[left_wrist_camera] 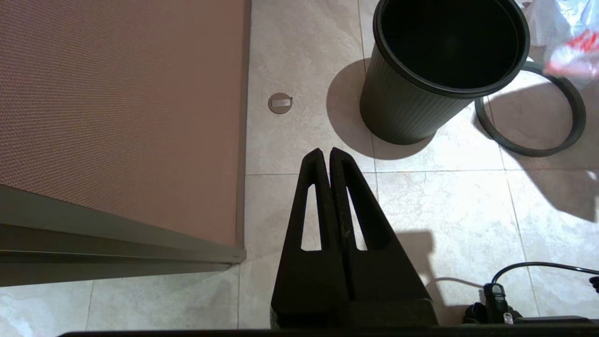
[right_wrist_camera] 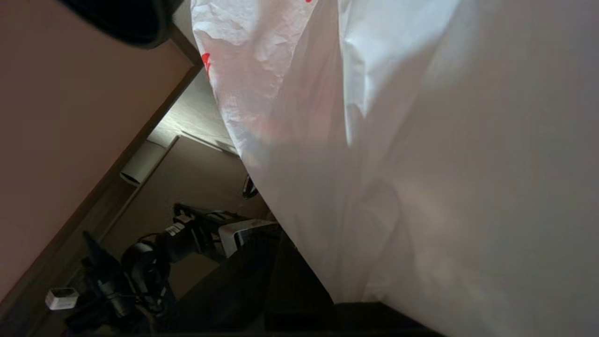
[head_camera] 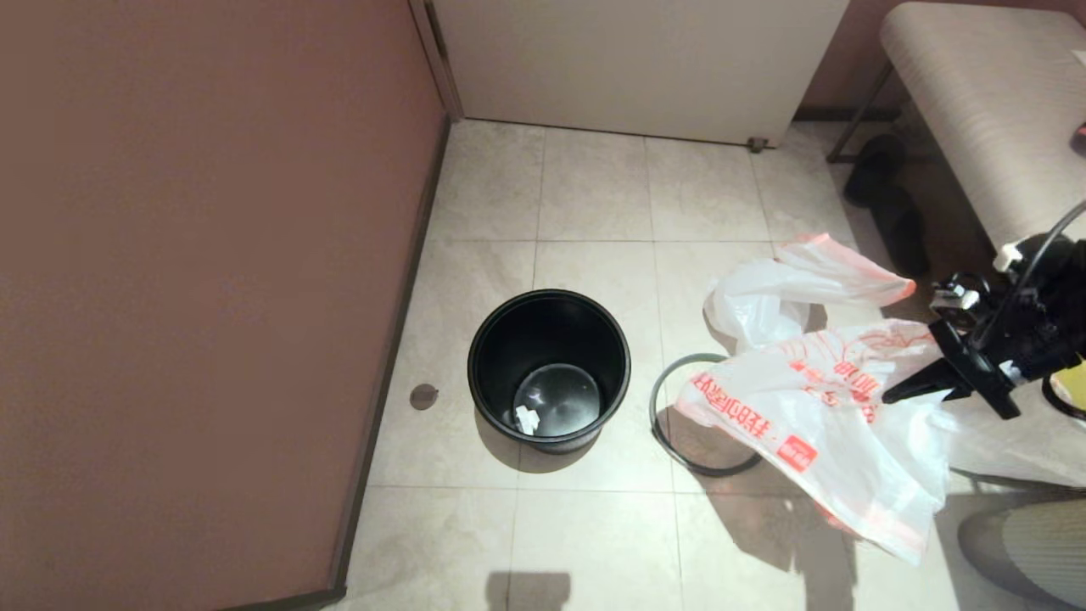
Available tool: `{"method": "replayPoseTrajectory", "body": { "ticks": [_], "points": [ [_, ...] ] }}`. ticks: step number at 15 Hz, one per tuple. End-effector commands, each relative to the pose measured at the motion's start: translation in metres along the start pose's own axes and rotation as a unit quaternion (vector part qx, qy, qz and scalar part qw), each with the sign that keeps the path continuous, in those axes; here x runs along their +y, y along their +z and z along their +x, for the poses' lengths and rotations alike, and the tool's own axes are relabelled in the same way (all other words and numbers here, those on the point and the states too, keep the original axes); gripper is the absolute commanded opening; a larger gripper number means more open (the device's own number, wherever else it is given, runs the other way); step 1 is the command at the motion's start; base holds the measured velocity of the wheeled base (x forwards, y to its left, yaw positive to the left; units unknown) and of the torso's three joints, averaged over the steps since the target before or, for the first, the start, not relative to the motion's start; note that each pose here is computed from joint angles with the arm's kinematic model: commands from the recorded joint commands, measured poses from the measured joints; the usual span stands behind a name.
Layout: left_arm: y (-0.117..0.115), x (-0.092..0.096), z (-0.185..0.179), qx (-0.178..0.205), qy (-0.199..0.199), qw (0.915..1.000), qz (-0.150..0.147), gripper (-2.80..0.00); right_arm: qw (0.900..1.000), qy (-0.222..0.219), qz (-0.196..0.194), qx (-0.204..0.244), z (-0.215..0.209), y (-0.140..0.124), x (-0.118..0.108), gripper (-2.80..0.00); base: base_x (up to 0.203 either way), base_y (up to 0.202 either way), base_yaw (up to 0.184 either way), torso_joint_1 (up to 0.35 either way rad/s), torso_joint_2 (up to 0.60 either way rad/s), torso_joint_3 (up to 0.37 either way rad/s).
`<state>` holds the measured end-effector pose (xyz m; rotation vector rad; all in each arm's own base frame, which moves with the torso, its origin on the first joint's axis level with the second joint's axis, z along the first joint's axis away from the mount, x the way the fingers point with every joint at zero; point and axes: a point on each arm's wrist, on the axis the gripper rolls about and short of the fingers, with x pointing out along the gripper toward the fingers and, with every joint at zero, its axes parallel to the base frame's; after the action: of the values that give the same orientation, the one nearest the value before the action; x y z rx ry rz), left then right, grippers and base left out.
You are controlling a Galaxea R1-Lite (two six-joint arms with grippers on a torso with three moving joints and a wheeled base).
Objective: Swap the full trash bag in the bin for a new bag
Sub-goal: Pick up a new trash bag, then put the new garbage bag on the trash can
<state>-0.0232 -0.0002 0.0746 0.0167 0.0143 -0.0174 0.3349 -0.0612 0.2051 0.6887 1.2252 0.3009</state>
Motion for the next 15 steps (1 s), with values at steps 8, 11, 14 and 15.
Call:
{"method": "replayPoseTrajectory", "body": {
  "ticks": [8, 11, 14, 15],
  "points": [
    [0.0, 0.0, 0.0, 0.0, 0.0, 1.0, 0.002, -2.8, 0.98, -0.009, -0.105, -0.17, -0.085, -0.103, 0.165, -2.8, 0.0, 0.0, 0.0, 0.0, 0.0, 0.0],
    [0.0, 0.0, 0.0, 0.0, 0.0, 1.0, 0.0, -2.8, 0.978, -0.005, -0.11, -0.178, -0.089, -0.114, 0.173, -2.8, 0.0, 0.0, 0.0, 0.0, 0.0, 0.0],
    [0.004, 0.0, -0.001, -0.006, 0.002, 0.9999, 0.012, -2.8, 0.978, -0.003, -0.128, -0.162, -0.08, -0.115, 0.179, -2.8, 0.0, 0.0, 0.0, 0.0, 0.0, 0.0],
    [0.01, 0.0, -0.003, -0.016, -0.009, 0.9997, 0.016, -2.8, 0.979, -0.001, -0.135, -0.153, -0.077, -0.118, 0.182, -2.8, 0.0, 0.0, 0.0, 0.0, 0.0, 0.0]
  ]
}}
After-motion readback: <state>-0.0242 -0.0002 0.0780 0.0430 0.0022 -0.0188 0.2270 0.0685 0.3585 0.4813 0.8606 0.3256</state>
